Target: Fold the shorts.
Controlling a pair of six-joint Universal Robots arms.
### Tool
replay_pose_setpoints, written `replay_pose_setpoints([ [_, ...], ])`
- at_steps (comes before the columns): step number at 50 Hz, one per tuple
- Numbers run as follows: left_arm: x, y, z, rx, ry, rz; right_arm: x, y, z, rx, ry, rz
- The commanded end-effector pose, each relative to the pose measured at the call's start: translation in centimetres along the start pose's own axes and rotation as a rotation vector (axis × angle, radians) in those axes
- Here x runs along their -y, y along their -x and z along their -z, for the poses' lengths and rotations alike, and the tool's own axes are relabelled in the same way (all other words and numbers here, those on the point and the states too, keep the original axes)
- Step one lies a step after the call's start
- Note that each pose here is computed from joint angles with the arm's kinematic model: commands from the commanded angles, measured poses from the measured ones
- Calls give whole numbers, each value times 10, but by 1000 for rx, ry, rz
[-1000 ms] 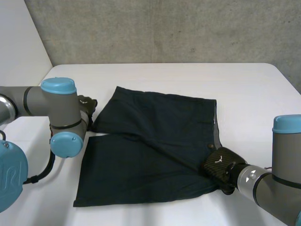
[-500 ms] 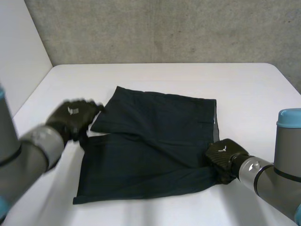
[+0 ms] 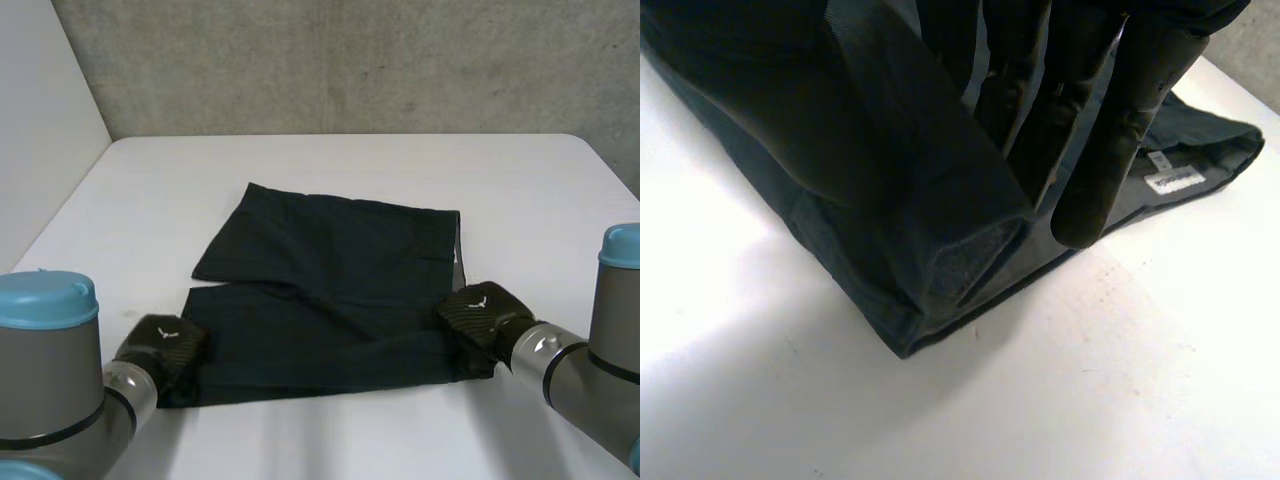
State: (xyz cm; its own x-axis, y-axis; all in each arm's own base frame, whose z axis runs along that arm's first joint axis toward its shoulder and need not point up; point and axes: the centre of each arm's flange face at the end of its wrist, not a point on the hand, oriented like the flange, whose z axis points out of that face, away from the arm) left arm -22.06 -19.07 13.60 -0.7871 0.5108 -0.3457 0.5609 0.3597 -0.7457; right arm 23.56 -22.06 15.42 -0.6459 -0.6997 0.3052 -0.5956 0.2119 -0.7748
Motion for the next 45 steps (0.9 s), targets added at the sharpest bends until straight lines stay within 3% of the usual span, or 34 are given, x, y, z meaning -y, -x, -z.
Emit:
replay_pose_setpoints([
  [1, 4, -15, 42, -47, -16, -168, 10, 6, 40, 69, 73, 112],
  [6, -23, -34, 85, -249, 97, -449, 0, 20, 73, 220, 245, 278],
  [8, -20, -33, 86, -260, 71, -526, -3, 22, 84, 286, 316, 338],
  [10, -14, -28, 81, -229, 45, -541, 2, 15, 84, 279, 305, 351],
  [17, 63, 5, 18, 62, -216, -391, 34, -23, 32, 69, 147, 204],
  [21, 99, 13, -10, 155, -322, -302, 40, -37, 11, 0, 126, 183],
  [30, 133, -20, -89, 125, -410, -289, 57, -56, -30, -249, 7, 243],
  [37, 150, -27, -161, 223, -465, -266, 60, -64, -77, -353, -142, 282],
  [45, 155, -31, -177, 261, -530, -229, 45, -64, -109, -379, -189, 275],
])
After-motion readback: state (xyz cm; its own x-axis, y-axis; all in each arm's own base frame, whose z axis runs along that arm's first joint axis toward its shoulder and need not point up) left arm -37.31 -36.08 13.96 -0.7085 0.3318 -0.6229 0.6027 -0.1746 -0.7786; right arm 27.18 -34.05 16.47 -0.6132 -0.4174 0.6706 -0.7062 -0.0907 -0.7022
